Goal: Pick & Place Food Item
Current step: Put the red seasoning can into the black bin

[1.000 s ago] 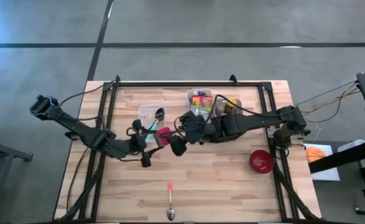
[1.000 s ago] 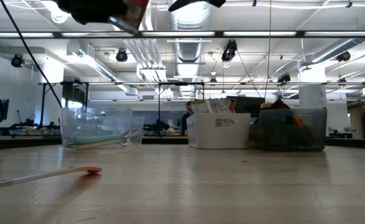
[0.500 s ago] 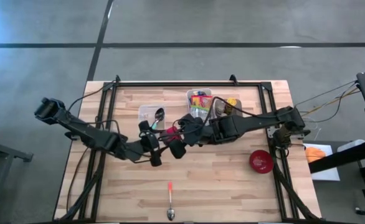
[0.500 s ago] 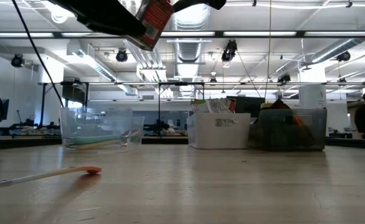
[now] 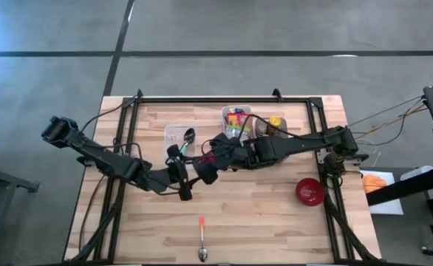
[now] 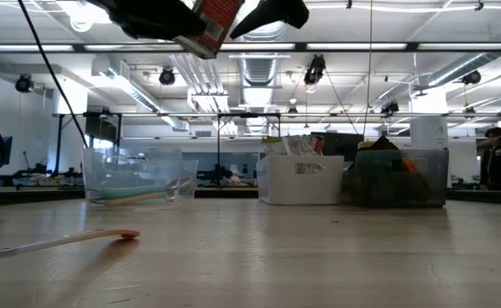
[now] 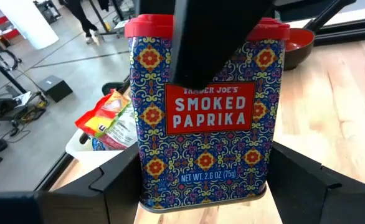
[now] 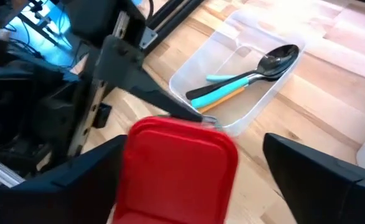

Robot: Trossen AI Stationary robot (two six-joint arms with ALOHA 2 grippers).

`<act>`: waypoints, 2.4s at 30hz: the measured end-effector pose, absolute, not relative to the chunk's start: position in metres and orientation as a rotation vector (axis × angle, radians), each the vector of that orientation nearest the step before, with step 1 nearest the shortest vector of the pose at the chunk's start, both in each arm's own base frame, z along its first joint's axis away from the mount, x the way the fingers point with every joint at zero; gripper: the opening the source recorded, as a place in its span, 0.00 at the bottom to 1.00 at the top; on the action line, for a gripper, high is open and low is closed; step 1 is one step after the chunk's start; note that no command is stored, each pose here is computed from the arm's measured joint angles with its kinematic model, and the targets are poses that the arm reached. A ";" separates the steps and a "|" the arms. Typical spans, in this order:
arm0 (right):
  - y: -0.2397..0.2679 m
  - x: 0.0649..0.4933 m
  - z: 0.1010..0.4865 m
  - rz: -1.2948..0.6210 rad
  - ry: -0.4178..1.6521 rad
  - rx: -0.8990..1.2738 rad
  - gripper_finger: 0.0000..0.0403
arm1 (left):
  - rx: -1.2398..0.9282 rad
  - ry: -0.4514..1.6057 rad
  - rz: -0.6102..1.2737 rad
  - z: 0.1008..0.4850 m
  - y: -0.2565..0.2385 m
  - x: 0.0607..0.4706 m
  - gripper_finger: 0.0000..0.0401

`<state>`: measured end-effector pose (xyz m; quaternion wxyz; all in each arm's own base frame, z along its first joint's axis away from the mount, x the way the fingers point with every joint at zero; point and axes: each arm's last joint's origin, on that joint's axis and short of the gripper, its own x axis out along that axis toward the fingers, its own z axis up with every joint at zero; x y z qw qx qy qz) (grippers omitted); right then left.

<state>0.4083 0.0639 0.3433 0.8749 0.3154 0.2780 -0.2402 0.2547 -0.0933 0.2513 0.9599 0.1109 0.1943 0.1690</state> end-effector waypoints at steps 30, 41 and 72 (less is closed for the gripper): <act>0.054 0.392 0.346 -0.555 0.746 0.498 0.52 | 0.155 0.323 0.435 0.262 -0.096 0.253 0.89; 0.034 0.345 0.377 -0.847 0.817 0.505 0.52 | 0.102 0.330 0.400 0.278 -0.100 0.233 0.68; -0.051 0.215 0.284 -1.392 0.704 0.938 0.52 | -0.004 0.343 0.366 0.295 -0.093 0.192 0.59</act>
